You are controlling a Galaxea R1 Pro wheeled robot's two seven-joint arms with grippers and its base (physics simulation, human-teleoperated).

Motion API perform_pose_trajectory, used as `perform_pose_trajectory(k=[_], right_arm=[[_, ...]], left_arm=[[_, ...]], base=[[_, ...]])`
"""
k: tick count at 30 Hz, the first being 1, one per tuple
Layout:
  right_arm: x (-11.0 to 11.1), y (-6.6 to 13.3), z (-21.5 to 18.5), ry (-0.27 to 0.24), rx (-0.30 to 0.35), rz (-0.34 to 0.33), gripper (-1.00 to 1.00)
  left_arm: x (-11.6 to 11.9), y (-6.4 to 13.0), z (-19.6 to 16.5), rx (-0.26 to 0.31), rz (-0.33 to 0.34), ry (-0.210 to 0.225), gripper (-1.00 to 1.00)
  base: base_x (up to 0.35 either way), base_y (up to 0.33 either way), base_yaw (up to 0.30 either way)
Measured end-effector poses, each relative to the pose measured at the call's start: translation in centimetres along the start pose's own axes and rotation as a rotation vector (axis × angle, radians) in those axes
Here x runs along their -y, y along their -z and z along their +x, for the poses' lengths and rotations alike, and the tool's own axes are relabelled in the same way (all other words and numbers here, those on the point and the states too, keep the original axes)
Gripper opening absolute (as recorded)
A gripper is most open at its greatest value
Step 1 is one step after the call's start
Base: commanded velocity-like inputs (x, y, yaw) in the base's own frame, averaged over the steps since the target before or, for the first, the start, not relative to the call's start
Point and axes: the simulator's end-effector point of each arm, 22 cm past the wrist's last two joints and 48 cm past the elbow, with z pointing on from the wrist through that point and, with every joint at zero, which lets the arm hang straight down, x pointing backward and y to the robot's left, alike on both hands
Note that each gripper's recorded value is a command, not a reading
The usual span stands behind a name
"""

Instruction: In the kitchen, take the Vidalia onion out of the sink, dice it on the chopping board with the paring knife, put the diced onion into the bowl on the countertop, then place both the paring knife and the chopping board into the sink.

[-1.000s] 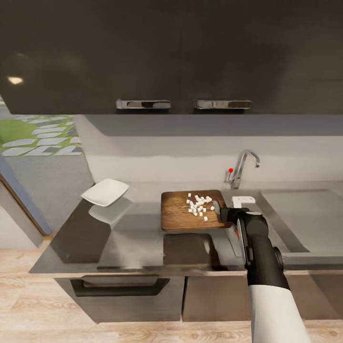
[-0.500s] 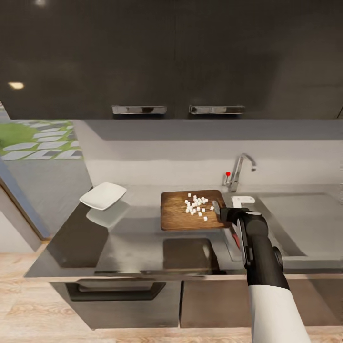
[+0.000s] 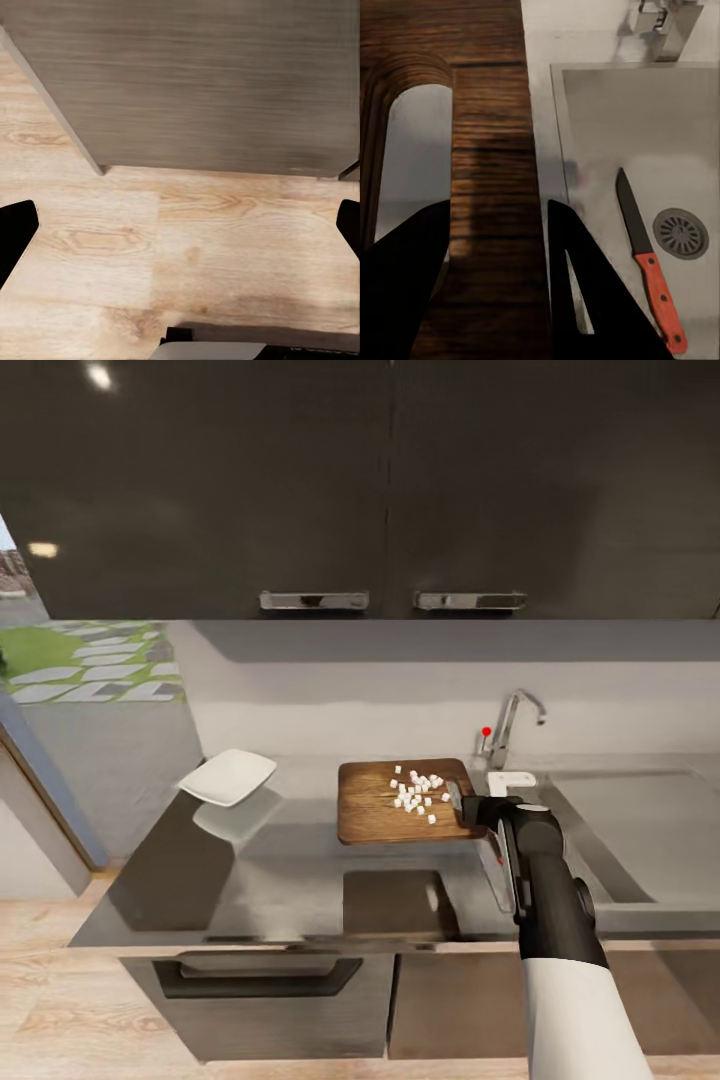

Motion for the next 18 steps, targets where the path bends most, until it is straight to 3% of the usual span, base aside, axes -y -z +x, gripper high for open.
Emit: perform_pose_trajectory(k=[8,18], right_arm=[[0.1,0.5,-0.6,0.000,0.012,0.002,-1.00],[0.2,1.2,-1.4,0.000,0.028,0.004,-1.00]], left_arm=[[0.0,-0.1,-0.4,0.012,0.000,0.001,1.00],[0.0,-0.1,-1.0,0.028,0.001,0.002,1.00]], base=[[0.007,0.312,0.000],[0.135,0.313,0.000]])
